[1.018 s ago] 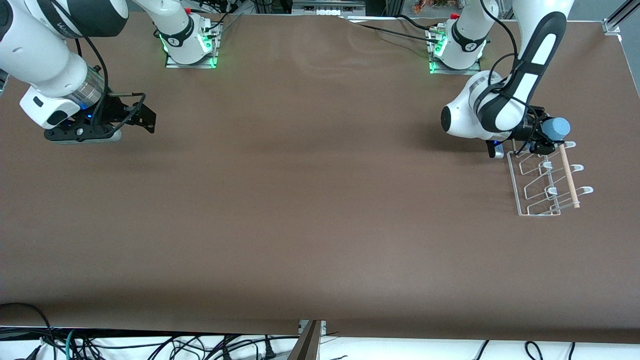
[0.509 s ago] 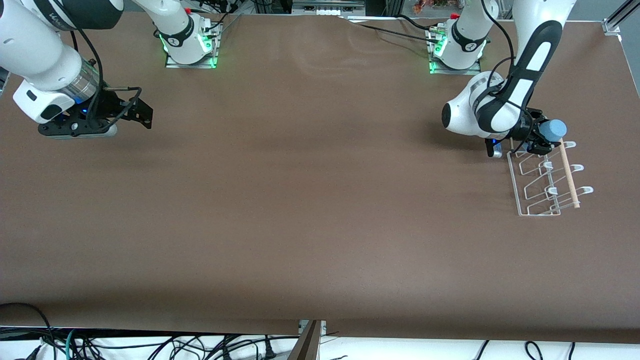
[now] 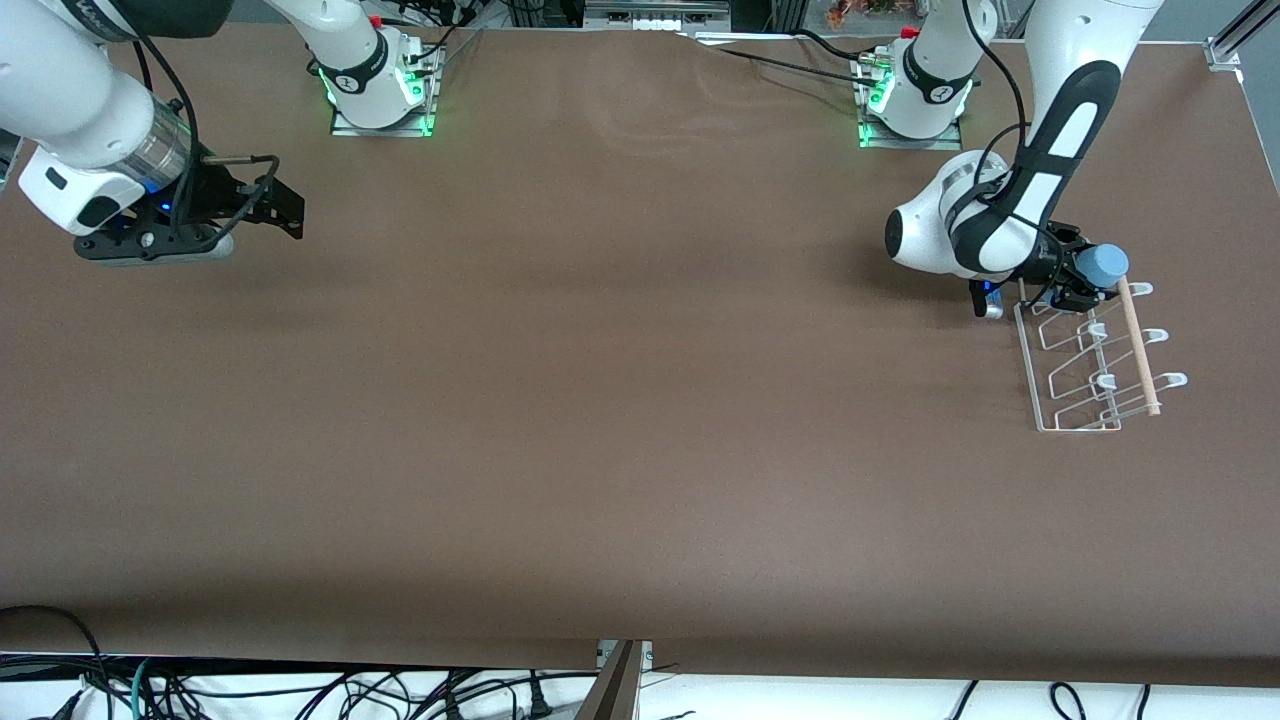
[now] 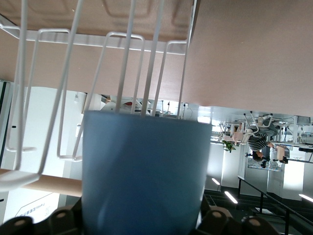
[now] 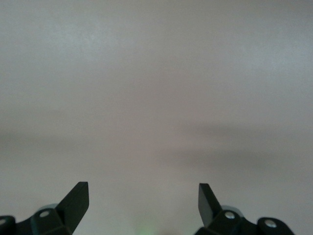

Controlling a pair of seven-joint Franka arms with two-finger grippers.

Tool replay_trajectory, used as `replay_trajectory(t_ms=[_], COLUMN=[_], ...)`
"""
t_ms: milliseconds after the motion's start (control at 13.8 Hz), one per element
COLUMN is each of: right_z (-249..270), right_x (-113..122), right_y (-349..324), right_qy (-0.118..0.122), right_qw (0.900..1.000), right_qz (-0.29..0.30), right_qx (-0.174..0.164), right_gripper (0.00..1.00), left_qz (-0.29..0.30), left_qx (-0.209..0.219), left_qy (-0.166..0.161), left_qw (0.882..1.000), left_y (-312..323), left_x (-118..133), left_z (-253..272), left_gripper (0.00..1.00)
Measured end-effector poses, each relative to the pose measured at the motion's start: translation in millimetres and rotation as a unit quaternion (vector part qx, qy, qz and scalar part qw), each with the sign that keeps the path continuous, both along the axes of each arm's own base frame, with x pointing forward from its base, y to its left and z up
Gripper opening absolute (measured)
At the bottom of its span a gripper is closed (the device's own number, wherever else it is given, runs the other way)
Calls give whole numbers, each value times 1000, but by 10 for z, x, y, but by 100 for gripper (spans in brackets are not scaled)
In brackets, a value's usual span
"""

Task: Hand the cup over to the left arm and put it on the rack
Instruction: 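Lower the cup onto a rack peg with the left gripper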

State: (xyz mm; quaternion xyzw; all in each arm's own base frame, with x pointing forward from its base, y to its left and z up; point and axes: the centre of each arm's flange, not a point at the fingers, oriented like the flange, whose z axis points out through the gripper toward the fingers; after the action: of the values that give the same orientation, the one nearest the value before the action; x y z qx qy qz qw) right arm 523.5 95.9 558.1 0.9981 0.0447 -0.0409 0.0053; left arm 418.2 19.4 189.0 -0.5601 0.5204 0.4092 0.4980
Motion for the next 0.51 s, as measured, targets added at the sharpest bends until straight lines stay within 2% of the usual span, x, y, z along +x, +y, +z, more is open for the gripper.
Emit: replay_trajectory(t_ms=[73, 145, 364, 509], right_z=[28, 35, 34, 33], right_x=[-2, -3, -5, -6], right_y=[2, 2, 5, 6], right_qy=[0, 0, 1, 1], right_qw=[1000, 1000, 1000, 1000], right_qz=[3, 4, 5, 5], right_qx=[1, 1, 2, 2], right_gripper=[99, 99, 99, 99], left_qz=[0, -1, 14, 42], left_qx=[0, 0, -11, -34], left_qy=[-1, -4, -24, -45], left_qw=[1000, 1000, 1000, 998], left_y=[-4, -15, -92, -321], left_x=[2, 7, 40, 70], left_z=[3, 14, 149, 329], left_gripper=[98, 100, 100, 100])
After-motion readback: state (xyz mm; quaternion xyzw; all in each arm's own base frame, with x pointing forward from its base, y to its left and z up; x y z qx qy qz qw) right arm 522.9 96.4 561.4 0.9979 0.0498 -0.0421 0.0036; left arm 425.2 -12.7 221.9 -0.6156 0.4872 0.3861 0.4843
